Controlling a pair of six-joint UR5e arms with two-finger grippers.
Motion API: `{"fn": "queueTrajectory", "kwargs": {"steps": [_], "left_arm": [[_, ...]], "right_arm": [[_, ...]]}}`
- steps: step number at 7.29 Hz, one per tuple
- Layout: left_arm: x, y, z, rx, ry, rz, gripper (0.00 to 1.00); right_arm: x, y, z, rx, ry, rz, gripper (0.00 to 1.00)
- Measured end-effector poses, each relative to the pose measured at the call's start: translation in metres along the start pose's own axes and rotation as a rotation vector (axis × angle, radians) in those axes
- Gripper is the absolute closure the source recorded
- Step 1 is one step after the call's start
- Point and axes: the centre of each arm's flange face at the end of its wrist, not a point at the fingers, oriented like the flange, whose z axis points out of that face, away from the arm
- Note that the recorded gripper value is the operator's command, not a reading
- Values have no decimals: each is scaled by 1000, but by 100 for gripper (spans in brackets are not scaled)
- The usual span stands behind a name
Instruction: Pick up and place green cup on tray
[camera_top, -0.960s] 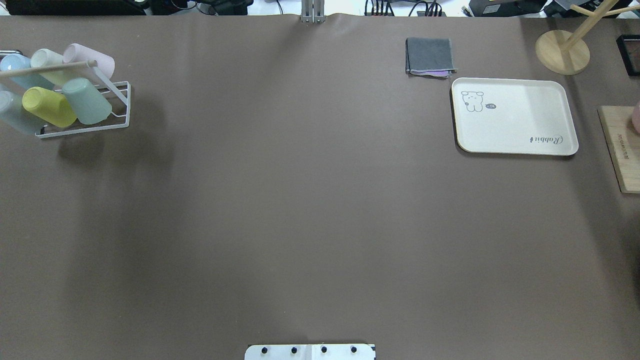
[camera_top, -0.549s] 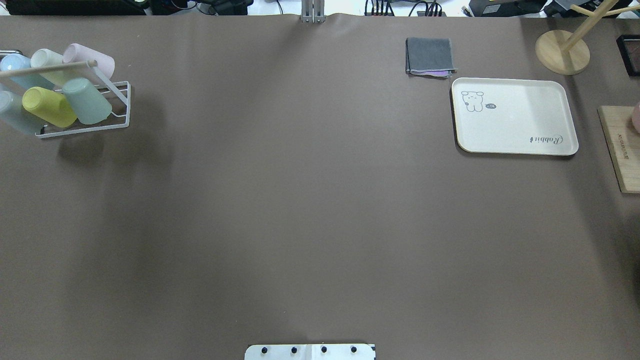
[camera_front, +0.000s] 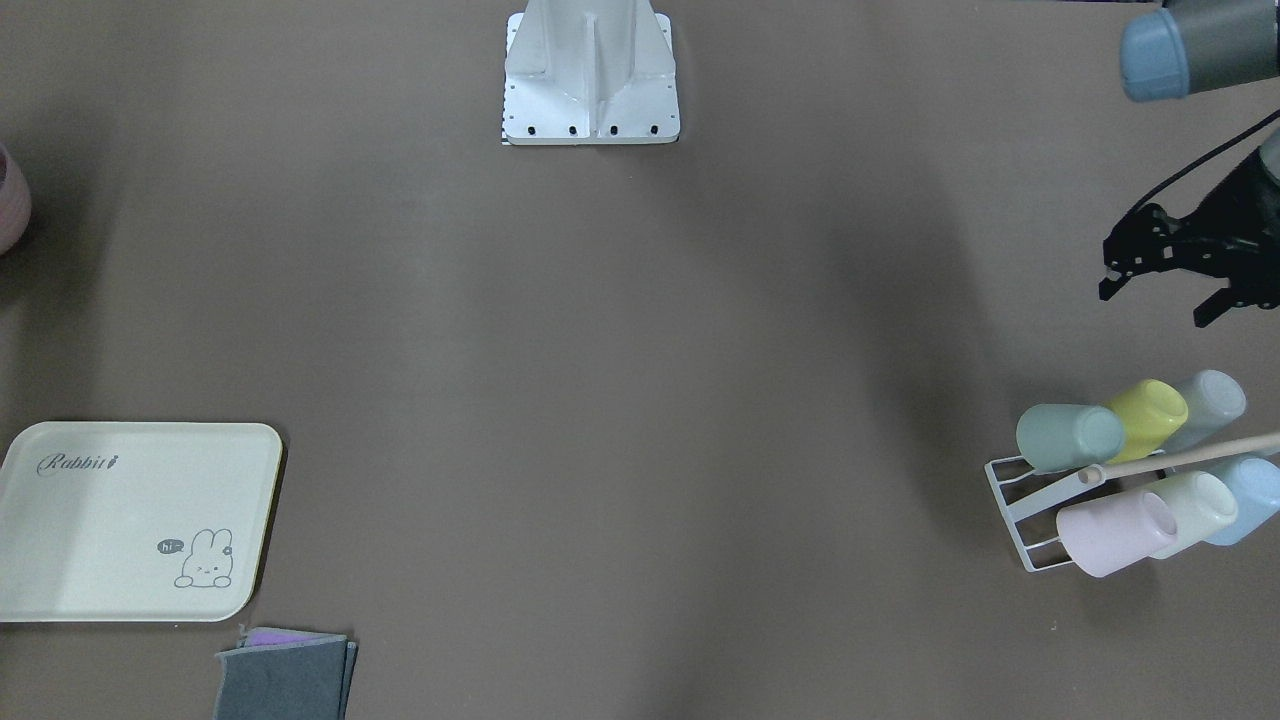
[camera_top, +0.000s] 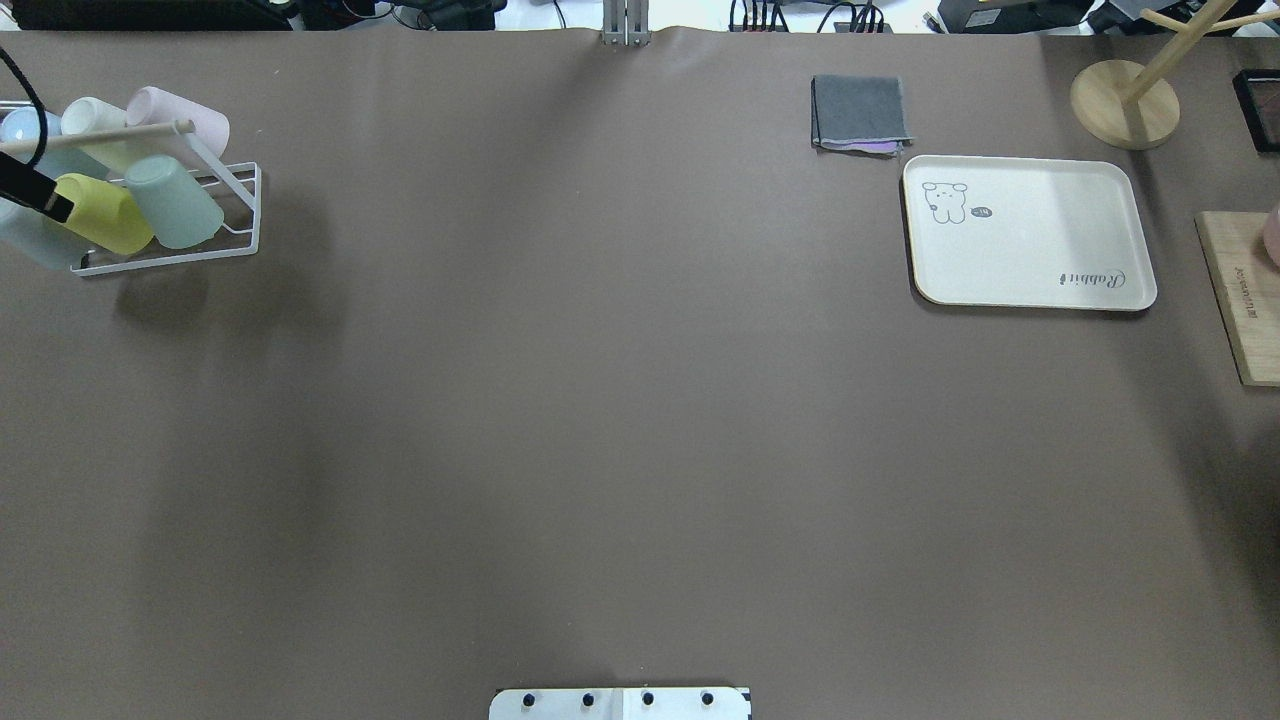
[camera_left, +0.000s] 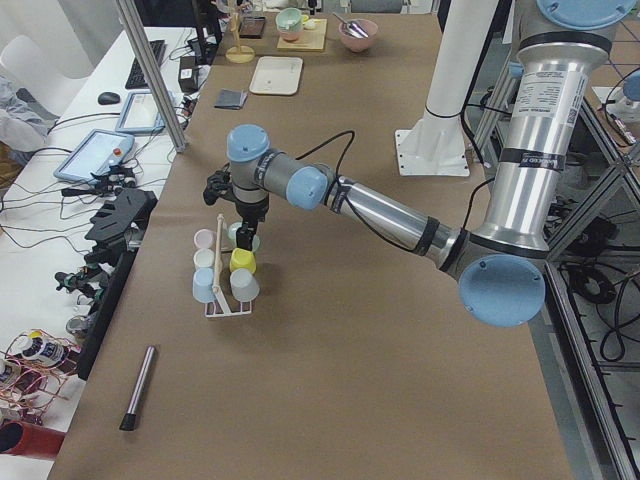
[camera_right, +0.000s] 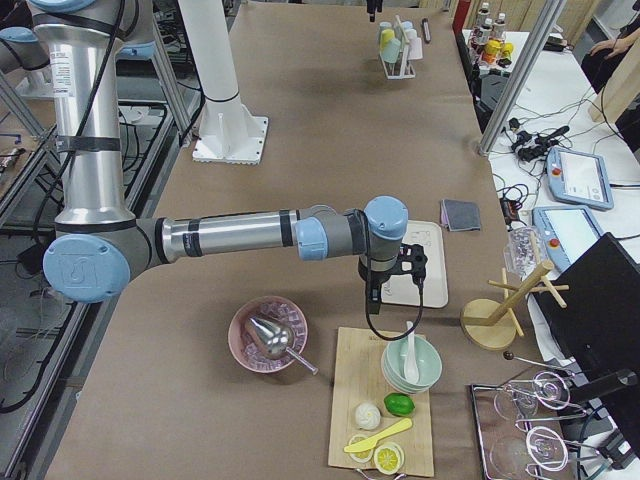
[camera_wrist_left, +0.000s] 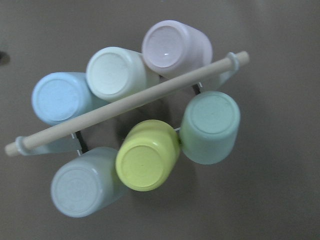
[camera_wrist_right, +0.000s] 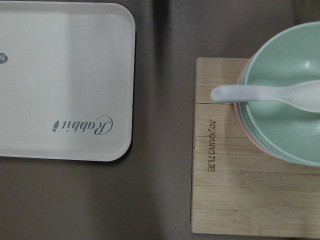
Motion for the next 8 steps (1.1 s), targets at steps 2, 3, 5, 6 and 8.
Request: {"fn": "queueTrajectory", "kwargs": {"steps": [2,3,5,6,8], "left_arm": [[54,-4,11,28,-138,281,2],[73,-8,16,35,-217,448,2],[121,-8,28,-1,-410,764,2],[150,-4,33,-46,-518,912,2],[192,4,60,-176,-707,1206,2]], "right_arm": [[7,-15,22,45,-37,-83,0],[8,-19,28,62,-39,-110,0],[6,-22,46,48,-32,-132,0],[-1,-26,60,33,-25,-147,0],[-15,-41,86,-3,-8,-169,0]]}}
